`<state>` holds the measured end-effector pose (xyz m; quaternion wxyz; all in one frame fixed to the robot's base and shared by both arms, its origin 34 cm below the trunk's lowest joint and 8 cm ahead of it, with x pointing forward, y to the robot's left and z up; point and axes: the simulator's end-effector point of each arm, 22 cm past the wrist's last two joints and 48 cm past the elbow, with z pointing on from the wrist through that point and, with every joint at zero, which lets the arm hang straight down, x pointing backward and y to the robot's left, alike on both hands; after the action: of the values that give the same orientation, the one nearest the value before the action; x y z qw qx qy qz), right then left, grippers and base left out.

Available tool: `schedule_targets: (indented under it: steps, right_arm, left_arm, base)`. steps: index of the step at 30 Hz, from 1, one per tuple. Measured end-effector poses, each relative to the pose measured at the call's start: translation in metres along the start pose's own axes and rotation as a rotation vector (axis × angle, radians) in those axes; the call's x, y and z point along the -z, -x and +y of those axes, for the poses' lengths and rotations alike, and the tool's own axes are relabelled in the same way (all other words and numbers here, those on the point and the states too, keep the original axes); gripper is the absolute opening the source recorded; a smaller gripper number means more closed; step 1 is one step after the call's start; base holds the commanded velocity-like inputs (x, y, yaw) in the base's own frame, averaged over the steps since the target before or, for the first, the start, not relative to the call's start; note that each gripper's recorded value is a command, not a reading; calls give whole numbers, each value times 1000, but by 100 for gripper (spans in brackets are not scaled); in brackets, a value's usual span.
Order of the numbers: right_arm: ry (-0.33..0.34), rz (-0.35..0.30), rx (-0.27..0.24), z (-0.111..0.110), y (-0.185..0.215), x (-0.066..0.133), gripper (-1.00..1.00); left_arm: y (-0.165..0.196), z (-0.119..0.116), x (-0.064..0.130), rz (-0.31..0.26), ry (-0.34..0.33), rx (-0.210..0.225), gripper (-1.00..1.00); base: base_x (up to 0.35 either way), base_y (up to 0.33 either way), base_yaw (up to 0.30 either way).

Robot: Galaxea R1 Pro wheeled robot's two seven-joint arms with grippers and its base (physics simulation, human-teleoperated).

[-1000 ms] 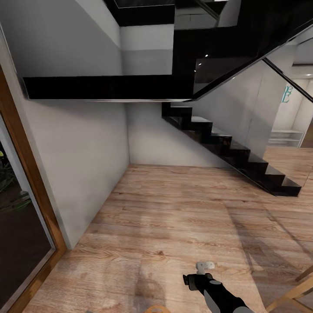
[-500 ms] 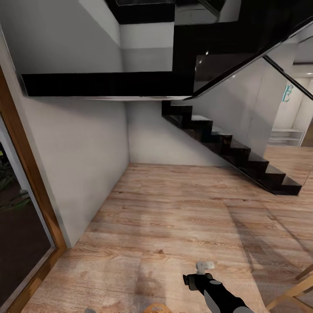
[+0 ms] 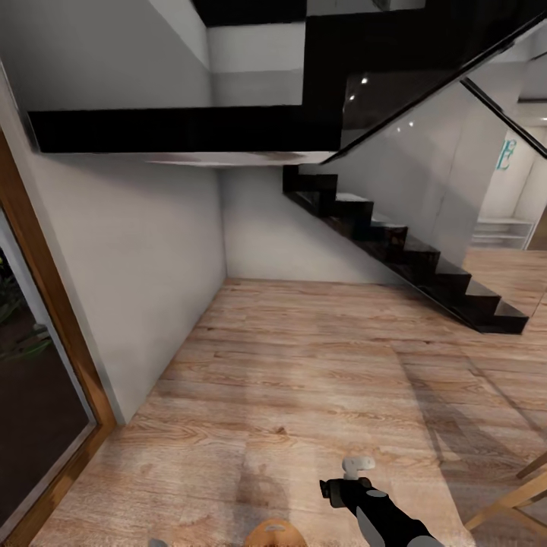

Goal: Put the three can of soda from the living room inside the tash can in the kitchen.

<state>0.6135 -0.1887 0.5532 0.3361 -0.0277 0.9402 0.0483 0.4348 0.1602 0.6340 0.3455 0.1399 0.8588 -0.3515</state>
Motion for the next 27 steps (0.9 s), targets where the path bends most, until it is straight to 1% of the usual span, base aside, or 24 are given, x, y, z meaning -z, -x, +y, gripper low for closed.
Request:
schedule_targets:
  steps: [27]
  right_arm:
    - [2, 42, -3, -3, -57, -45, 100]
  left_arm:
    - [-53, 28, -26, 31, 2, 28, 100]
  base:
    - [0, 0, 0]
